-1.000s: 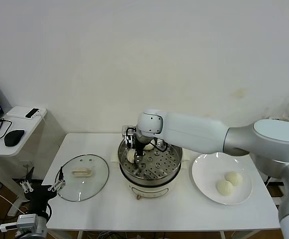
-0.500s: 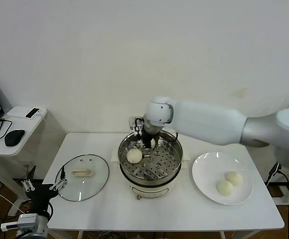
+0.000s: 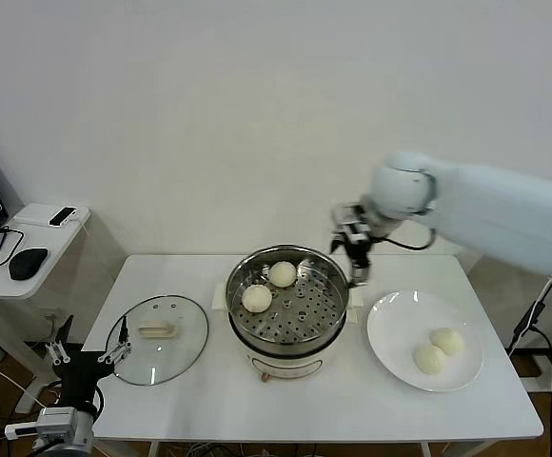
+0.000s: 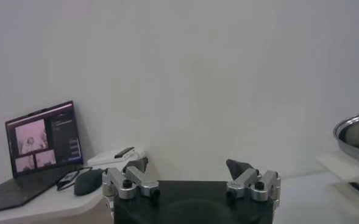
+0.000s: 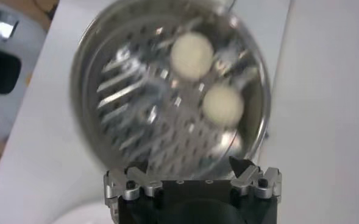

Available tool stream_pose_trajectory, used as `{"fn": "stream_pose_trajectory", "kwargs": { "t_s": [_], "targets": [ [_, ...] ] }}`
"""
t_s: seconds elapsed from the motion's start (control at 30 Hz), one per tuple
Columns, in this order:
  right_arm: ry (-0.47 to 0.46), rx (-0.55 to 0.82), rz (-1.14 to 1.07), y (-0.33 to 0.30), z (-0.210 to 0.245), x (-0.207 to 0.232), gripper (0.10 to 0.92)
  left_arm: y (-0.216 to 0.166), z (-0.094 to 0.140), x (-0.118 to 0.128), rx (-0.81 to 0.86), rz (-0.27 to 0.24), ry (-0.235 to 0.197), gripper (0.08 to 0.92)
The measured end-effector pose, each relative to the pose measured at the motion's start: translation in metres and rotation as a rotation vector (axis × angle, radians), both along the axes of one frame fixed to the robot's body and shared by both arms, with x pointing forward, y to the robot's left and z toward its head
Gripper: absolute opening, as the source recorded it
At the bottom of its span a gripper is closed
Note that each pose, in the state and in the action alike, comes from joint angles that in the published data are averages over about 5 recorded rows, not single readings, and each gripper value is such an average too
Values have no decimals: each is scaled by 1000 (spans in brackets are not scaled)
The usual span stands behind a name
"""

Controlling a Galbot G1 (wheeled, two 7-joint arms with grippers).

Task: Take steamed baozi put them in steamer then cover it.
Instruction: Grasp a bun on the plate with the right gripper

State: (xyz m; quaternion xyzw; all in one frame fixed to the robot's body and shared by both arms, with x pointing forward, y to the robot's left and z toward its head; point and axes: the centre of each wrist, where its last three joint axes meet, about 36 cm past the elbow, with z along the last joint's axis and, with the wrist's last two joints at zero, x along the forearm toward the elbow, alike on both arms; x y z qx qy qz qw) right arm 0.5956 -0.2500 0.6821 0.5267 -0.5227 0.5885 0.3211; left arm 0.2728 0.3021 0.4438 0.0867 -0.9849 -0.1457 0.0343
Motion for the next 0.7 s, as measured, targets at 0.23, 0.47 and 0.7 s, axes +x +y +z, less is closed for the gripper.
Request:
{"fn": "stream_pose_trajectory", "kwargs": {
  "t_s": [0.23, 0.47, 0.7],
  "targets": [
    [28, -42, -45, -73, -39, -31, 823, -2, -6, -1, 11, -14, 21, 823],
    [39, -109, -81, -120, -73, -55, 823, -6, -15, -3, 9, -14, 42, 823],
    [46, -145, -102, -143, -108, -69, 823, -7, -17, -6, 14, -11, 49, 823]
  ]
}}
